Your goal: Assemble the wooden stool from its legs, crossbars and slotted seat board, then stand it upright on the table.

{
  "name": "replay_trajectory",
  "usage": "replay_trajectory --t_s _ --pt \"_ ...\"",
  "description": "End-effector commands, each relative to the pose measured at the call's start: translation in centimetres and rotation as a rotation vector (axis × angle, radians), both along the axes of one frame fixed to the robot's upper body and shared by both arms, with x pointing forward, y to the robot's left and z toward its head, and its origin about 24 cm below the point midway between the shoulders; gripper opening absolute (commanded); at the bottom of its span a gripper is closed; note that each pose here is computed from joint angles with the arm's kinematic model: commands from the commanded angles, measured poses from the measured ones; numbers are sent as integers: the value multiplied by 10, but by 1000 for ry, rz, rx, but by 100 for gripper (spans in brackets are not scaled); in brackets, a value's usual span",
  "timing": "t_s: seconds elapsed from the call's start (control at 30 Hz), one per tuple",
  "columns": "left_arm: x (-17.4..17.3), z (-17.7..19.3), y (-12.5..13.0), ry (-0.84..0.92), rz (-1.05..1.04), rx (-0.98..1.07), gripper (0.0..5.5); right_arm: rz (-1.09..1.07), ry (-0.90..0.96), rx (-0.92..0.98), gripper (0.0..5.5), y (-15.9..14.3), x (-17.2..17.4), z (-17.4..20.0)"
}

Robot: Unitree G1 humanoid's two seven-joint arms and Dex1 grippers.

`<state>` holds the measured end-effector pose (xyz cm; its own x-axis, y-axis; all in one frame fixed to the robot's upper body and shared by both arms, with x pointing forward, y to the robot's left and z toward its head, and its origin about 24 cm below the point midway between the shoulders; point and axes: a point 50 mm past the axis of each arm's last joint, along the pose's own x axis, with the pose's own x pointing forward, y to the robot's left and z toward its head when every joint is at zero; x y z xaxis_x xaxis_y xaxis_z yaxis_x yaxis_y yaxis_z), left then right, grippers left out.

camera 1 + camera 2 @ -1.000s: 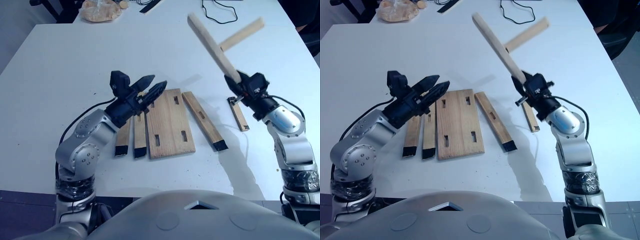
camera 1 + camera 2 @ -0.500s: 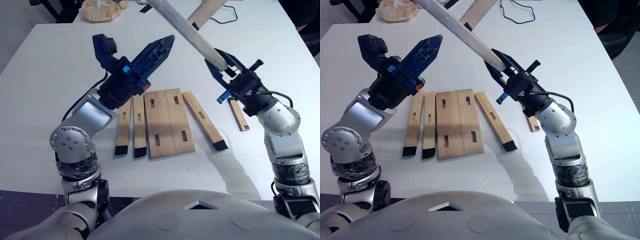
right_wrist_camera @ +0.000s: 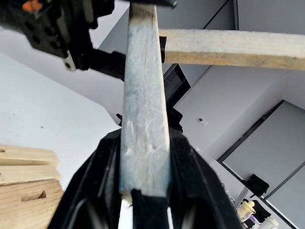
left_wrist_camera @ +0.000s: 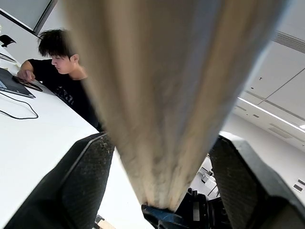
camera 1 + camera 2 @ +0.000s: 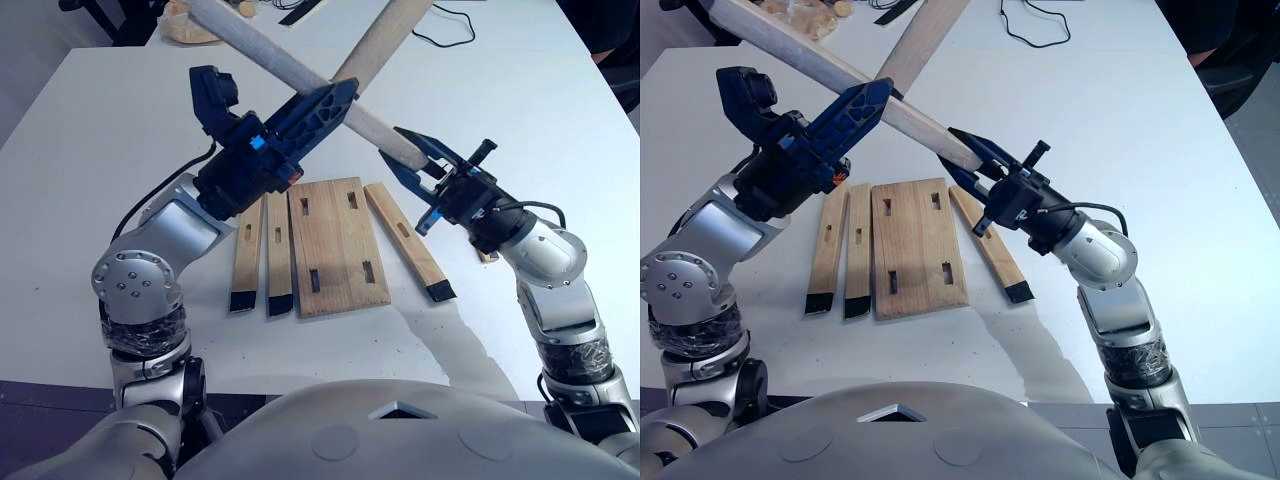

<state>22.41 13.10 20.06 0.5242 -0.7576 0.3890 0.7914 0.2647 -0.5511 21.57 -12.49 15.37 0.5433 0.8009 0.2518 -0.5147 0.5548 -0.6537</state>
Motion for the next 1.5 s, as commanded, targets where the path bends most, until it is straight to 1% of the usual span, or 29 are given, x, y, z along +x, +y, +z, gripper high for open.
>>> replay_trajectory --t_s 0.03,0.1,0.17,0.3,0.33,0.47,0.57,0.67,0.8,0.87,0.93,1.03,1.2,1.5 --pt "-4 4 0 -34 -30 13 267 13 -11 -28 105 0 -1 -1" --pt "-6 3 0 -44 -41 21 222 11 -11 -29 105 0 -1 -2" --pt "-8 2 0 -56 -51 31 209 11 -9 -32 105 -1 0 -2" --pt "-9 1 1 -65 -43 48 208 17 -2 -46 105 -2 0 -3" --pt "-8 0 2 -66 -39 52 208 25 0 -55 141 -2 0 -4" --pt "-6 -1 3 -68 -25 64 208 43 22 -86 195 -2 -2 -9" --pt "-6 0 6 -78 -24 69 208 29 71 -72 230 -6 1 -13" --pt "-6 1 11 -91 -2 89 208 -17 117 -70 230 -15 8 -19" --pt "-10 7 32 -126 28 146 208 -116 182 -104 230 -36 19 -36" --pt "-15 5 40 -138 17 220 208 -165 205 -116 230 -46 23 -44" --pt "-22 0 47 -148 -14 339 208 -206 215 -131 230 -56 27 -50" --pt "-39 -8 54 -168 -116 501 208 -261 208 -139 230 -68 31 -52" --pt "-56 -16 57 -212 -243 666 208 -284 192 -131 230 -72 32 -51" --pt "-57 -37 65 -220 -259 814 208 -270 194 -128 230 -67 31 -52"
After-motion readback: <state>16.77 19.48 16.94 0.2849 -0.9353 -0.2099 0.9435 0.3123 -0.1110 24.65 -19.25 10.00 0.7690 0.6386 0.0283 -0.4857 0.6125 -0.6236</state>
